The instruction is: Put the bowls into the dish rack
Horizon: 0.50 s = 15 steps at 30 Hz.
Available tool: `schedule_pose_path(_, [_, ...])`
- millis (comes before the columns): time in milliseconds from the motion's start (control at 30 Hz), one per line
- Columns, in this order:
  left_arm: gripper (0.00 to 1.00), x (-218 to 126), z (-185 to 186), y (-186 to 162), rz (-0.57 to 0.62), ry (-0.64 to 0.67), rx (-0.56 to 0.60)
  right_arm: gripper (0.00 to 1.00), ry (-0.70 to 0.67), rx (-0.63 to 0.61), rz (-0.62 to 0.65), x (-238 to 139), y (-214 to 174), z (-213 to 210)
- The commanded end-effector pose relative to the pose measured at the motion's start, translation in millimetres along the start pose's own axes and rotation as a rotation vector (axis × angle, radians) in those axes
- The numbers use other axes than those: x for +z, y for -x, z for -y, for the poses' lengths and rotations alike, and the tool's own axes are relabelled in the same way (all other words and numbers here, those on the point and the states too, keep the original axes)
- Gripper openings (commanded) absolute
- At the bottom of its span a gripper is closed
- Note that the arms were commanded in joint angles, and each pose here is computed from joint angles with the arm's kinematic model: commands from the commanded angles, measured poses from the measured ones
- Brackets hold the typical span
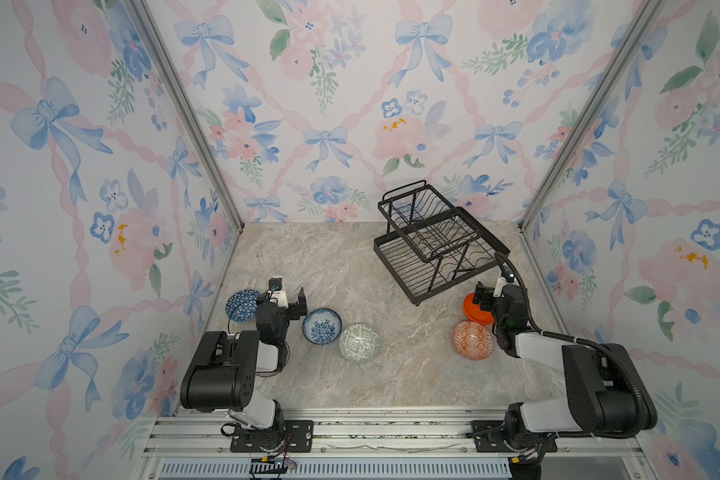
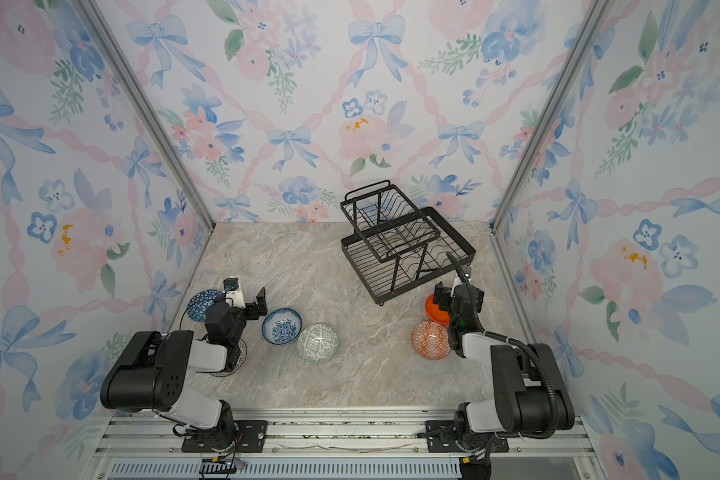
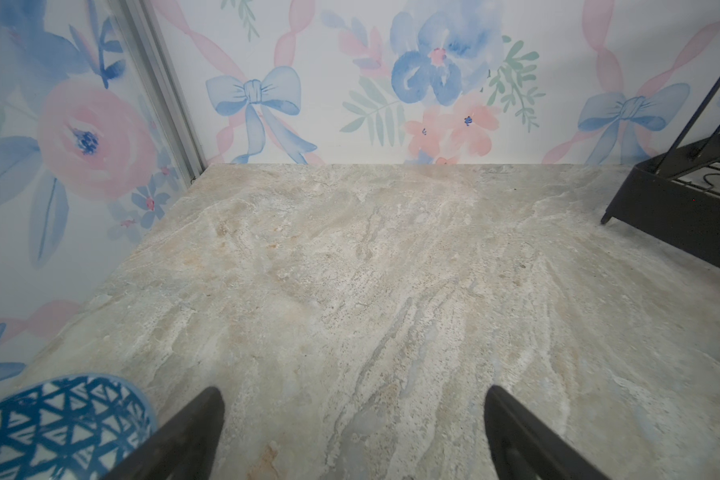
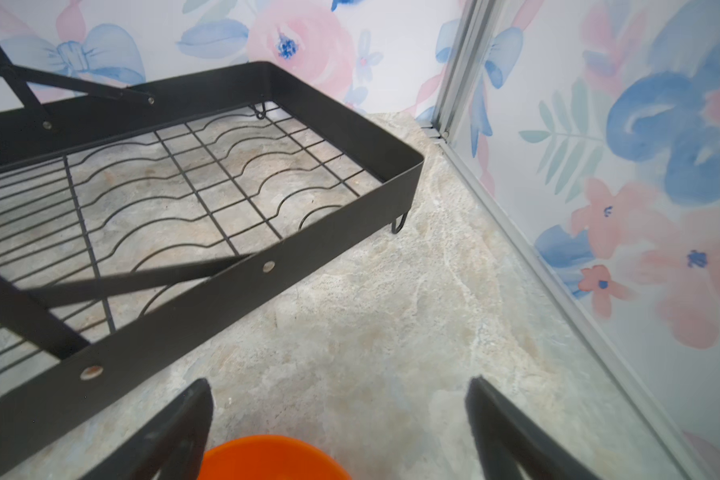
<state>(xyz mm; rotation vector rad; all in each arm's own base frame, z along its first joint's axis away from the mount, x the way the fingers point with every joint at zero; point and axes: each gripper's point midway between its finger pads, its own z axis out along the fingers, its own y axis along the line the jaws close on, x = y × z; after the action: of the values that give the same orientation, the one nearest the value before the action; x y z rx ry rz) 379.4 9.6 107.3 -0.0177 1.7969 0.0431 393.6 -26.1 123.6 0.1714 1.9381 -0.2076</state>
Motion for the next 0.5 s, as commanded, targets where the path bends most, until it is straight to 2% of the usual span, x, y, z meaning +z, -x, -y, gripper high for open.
schedule_pose_path(0, [0.98,5,-3,16,-0.014,0.014,-0.013,0.97,-0.123,0.001,-0.072,-7,16,20])
schedule_pose_path(100, [0.98,1,-6,33,-0.004,0.053,-0.005,0.97,-0.195,0.031,-0.116,-18,27,37])
schedule_pose_path(200, [0.98,-9,-7,59,0.046,0.085,-0.029,0.97,-0.252,0.125,-0.148,-28,38,55])
schedule_pose_path(300, [0.98,-16,0,77,0.047,0.1,-0.03,0.97,-0.289,0.211,-0.215,-31,51,64])
schedule_pose_path(367, [0.98,-20,-5,87,0.054,0.153,-0.107,0.97,-0.292,0.247,-0.276,-27,59,63])
schedule_pose_path(467, [0.98,-19,9,94,0.034,0.117,-0.221,0.97,-0.277,0.259,-0.366,-15,67,53])
